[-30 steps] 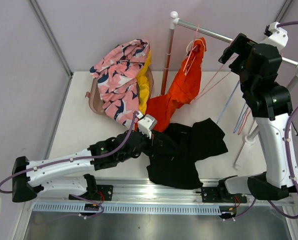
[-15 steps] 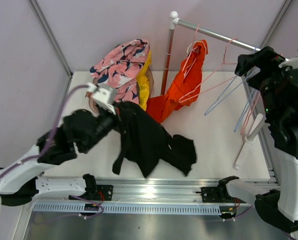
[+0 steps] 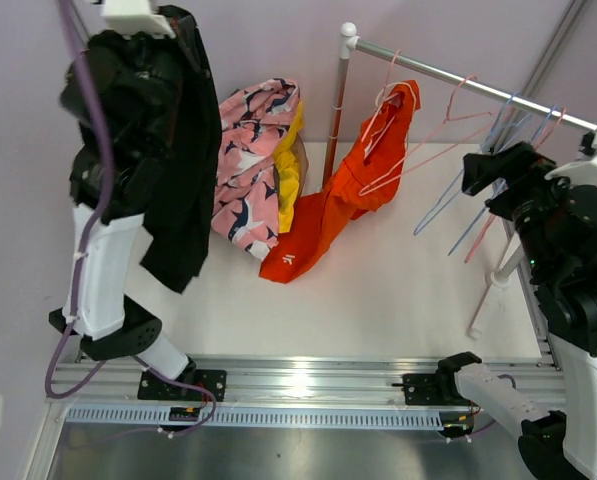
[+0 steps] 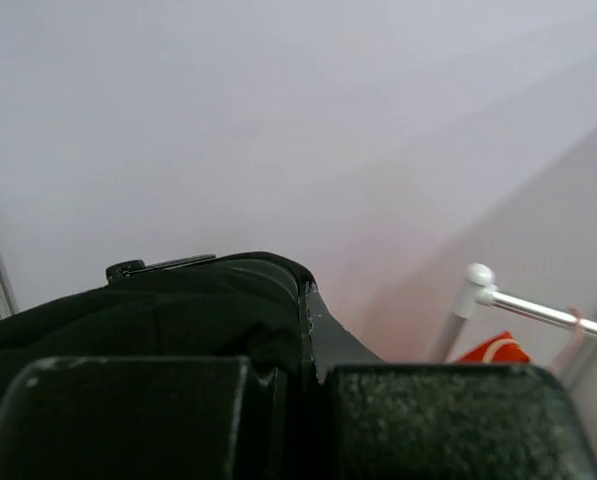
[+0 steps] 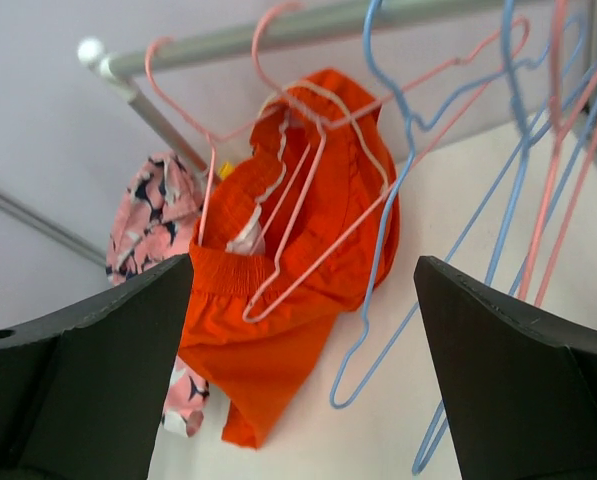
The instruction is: Remove the shorts from the hanger
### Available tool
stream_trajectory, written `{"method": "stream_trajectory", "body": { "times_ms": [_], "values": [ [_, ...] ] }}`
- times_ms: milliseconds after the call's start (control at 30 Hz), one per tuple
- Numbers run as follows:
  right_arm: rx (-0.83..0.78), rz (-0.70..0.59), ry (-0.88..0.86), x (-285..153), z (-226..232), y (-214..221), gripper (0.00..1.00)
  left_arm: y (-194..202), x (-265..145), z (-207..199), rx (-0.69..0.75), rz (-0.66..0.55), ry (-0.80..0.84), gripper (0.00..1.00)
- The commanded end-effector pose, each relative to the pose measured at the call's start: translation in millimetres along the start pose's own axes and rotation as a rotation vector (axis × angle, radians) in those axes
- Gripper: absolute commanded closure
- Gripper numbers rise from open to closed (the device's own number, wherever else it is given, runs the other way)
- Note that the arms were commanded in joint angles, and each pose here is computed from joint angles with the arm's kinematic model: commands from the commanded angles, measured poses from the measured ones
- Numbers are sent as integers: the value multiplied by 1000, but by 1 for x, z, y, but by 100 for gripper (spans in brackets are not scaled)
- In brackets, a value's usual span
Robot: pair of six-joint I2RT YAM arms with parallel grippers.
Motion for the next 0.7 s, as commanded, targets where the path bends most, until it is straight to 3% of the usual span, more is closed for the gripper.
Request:
{"method": "stream_trajectory", "body": {
  "times_ms": [0, 133, 167, 300, 467, 500, 567, 667],
  "values": [
    [34, 100, -54, 6, -1, 25, 1, 15, 39, -6, 69, -120, 53, 100],
    [73, 193, -95, 5, -9, 52, 1, 34, 101, -13, 80, -195, 40, 100],
    [72, 211, -105, 4, -10, 56, 1, 25, 109, -9, 73, -271, 18, 100],
    [34, 236, -177, -3, -12, 63, 1, 80, 160, -4, 46, -280, 18, 100],
    [10, 224, -305, -12, 5, 52, 0, 197, 203, -19, 25, -26, -29, 97],
    [11, 230, -326, -12, 9, 51, 1, 244, 205, -26, 41, 87, -33, 68],
    [11, 252, -372, -6, 21, 49, 0, 290, 199, -30, 27, 222, -48, 1],
    [14, 278, -415, 10, 39, 46, 1, 323, 184, -36, -2, 387, -44, 1]
  ]
}}
Point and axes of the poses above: each gripper's point midway between its finger pads, its own x axis out along the fingers, its own z axis along the line the jaws close on, y = z × x, the point moved 7 cm from there along -x, back along the fingers, and after that the axes turned 15 degrees about x, right-handed, at the moved point
